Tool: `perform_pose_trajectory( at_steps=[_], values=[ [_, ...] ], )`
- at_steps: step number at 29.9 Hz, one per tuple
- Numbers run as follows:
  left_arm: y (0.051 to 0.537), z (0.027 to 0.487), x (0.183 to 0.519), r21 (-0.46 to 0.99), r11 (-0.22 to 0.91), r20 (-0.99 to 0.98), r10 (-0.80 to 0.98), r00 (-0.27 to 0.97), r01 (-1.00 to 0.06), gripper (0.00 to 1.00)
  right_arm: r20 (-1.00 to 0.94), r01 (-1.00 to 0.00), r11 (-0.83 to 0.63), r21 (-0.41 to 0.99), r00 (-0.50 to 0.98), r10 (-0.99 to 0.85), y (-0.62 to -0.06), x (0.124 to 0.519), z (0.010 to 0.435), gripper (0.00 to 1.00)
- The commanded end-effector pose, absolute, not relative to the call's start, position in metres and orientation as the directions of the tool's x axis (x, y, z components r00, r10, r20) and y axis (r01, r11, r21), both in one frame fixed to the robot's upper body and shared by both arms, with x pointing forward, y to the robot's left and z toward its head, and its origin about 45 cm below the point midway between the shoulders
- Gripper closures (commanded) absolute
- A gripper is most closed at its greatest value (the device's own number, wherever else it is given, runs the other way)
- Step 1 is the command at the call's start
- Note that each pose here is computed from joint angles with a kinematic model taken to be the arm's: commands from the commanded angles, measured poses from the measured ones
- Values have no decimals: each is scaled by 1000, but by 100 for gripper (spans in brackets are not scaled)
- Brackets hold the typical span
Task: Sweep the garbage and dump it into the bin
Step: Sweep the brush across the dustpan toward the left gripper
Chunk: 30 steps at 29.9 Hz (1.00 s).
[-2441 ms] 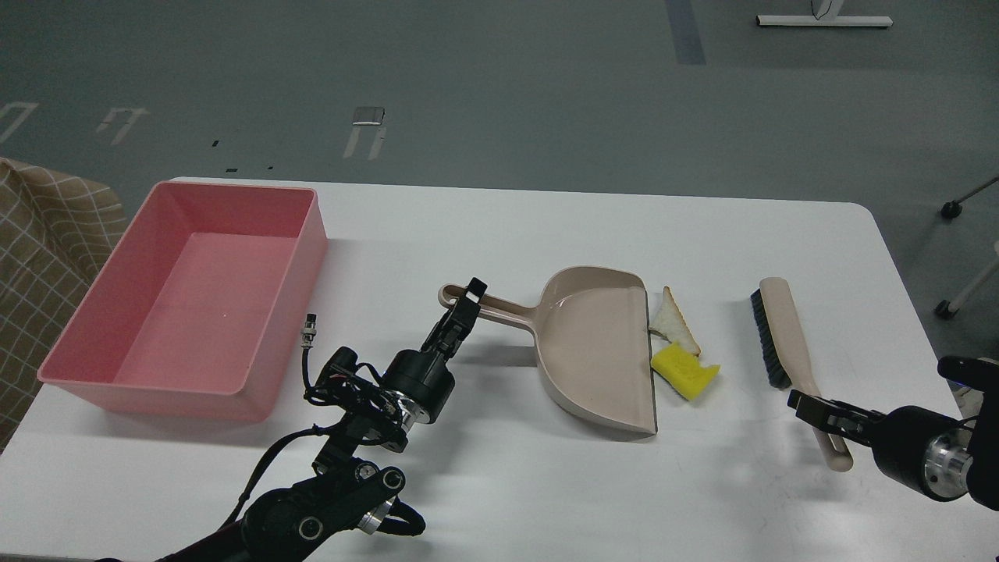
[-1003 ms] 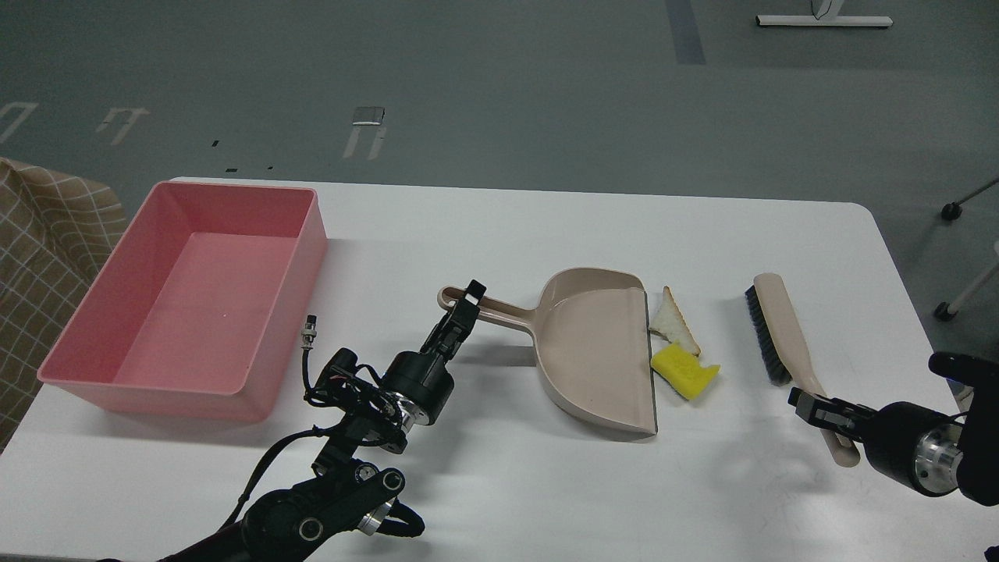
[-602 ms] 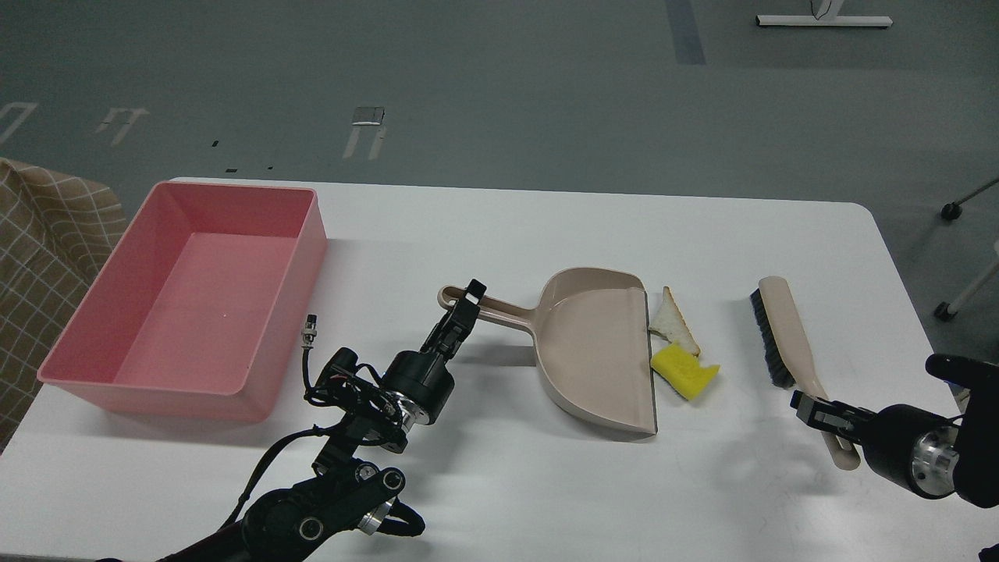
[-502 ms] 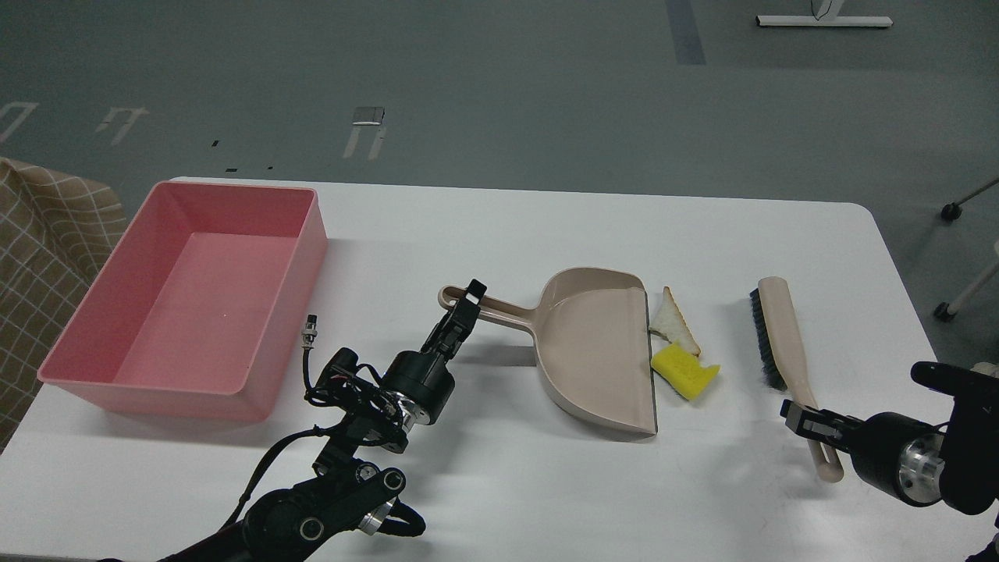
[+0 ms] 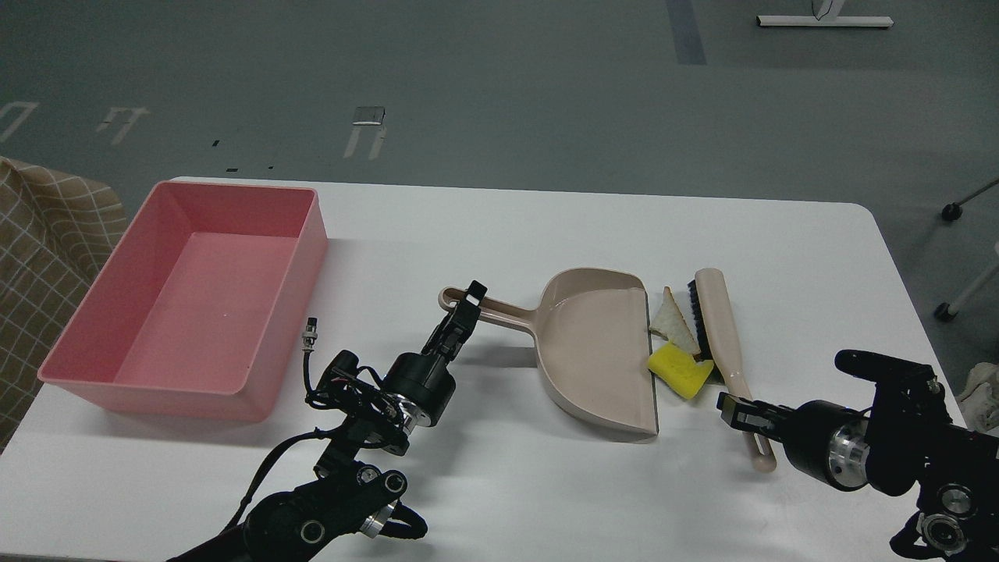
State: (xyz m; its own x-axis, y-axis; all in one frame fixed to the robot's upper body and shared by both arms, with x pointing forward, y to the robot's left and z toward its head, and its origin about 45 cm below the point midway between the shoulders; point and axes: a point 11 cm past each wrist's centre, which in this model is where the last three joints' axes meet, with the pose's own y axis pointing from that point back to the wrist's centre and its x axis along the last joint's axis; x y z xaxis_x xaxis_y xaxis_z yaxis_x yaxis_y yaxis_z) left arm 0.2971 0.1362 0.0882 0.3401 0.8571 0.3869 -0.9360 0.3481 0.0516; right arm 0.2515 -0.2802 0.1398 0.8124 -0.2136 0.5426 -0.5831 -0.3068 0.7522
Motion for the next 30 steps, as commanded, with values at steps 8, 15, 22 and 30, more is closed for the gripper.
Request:
perform_pose_trajectory(
  at_steps=[8, 15, 22, 30],
  values=[
    [135, 90, 297, 47, 351, 384, 858, 341, -935, 77, 486, -558, -343, 756, 828, -278, -248, 249, 132, 87],
    [134, 90, 297, 46, 352, 382, 859, 342, -935, 77, 462, -541, -400, 740, 841, -282, -214, 249, 131, 87],
    [138, 91, 298, 45, 351, 390, 856, 340, -935, 77, 441, -531, -486, 694, 847, -296, -179, 249, 140, 87],
    [140, 93, 301, 38, 351, 399, 853, 336, -936, 77, 428, -539, -494, 682, 842, -327, -184, 254, 146, 87]
  ],
)
